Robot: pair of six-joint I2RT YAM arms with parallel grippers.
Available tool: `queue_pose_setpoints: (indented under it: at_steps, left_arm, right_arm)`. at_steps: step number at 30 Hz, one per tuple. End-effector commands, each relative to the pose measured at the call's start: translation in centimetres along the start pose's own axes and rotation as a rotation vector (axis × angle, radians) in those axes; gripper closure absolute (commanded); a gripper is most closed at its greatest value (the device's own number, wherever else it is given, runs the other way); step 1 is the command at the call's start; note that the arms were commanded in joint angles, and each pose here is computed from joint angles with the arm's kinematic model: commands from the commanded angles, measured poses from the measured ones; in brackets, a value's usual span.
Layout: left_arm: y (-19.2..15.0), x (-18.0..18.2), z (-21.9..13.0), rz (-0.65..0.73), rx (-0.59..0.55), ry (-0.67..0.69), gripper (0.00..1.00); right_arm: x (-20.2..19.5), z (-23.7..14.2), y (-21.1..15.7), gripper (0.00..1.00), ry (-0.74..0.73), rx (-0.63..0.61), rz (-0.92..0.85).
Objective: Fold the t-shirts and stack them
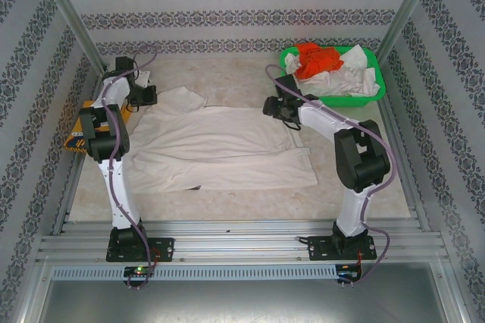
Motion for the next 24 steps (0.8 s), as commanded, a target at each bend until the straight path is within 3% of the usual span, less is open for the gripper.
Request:
queue_pose_setpoints:
  at_steps: [1,11,24]
  left_arm:
    - [1.0,1.0,-2.0,-0.027,-0.098,0.002,1.00]
    - [0.4,2.3,-3.1,-0.081,-0.139,-0.014,1.00]
    - [0.7,3.5,-4.6,-0.112,-0.170,0.027,1.00]
  right_arm:
    - [1.7,1.2,-2.7,0.46,0.010,0.084,-0.062]
    - [2.0,2.9,-10.5,0.44,0.017,0.236,-0.055]
    - [5.0,1.9,-14.0,0.44,0.118,0.298,-0.044]
Point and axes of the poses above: each hand's point on the last joint's axis, 136 mm out from that joint toward the fingers, its own z axis out along the fingers, its own x axis along the line the jaws close on, y = z × x, the point moved 6 cm from there along -z, back along the fingers, and after that the axes turned 1 degree about -z, right-handed, at the moved point
